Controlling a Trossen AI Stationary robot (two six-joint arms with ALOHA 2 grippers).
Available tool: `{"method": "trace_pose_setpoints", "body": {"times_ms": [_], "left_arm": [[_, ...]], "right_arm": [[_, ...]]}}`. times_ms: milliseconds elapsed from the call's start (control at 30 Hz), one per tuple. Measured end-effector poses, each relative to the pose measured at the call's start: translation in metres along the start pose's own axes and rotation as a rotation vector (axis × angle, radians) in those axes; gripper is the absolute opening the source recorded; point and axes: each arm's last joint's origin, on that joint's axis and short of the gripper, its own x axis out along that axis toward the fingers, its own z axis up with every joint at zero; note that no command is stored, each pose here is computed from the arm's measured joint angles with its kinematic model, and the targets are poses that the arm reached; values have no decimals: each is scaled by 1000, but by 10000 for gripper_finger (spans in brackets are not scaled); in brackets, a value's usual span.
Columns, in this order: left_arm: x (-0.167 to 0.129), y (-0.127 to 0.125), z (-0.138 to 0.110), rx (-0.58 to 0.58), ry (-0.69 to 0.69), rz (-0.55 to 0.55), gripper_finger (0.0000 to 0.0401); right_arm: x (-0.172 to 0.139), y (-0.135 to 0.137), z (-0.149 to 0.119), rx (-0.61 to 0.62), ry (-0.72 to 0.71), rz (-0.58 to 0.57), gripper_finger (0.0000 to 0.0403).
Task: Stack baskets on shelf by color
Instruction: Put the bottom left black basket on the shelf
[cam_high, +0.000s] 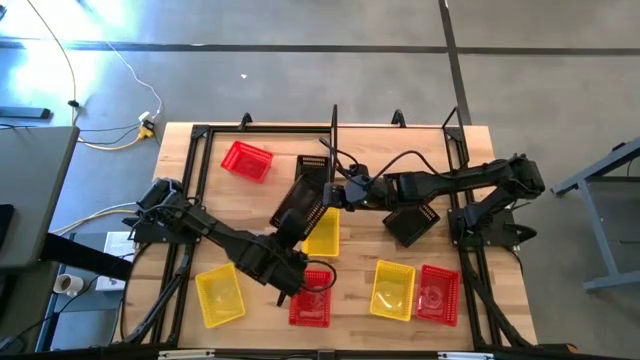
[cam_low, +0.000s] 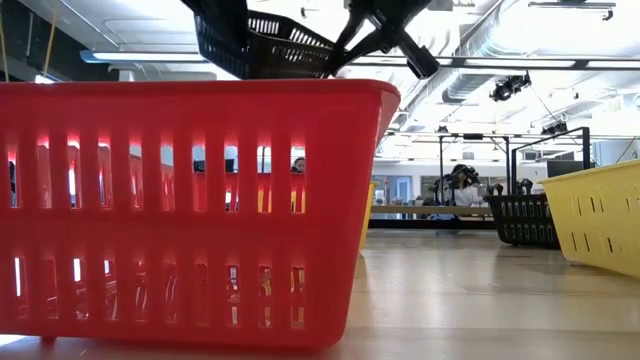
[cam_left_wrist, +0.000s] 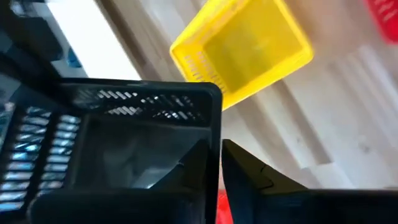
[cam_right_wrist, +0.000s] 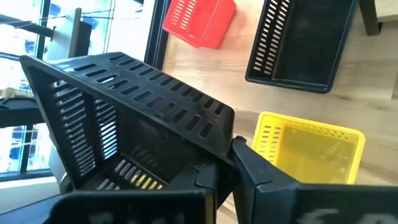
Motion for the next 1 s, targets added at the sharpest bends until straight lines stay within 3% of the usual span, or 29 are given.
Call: {"method": "trace_pose_setpoints", "body": {"times_ms": [233, 567, 867, 1000], "left_arm": [[0, -1, 2, -99, -17, -38, 102], [0, -1, 1, -114, -15, -36, 202], [-1, 3, 0, -94, 9, 126, 210], [-1, 3, 0, -95, 13, 129, 210]], "right_arm": [[2, -1, 5, -27, -6, -1, 3], [5, -6, 15, -51, -25, -39, 1], [4, -14, 16, -70, -36, -124, 2], [4, -15, 14, -72, 5, -124, 2]]}}
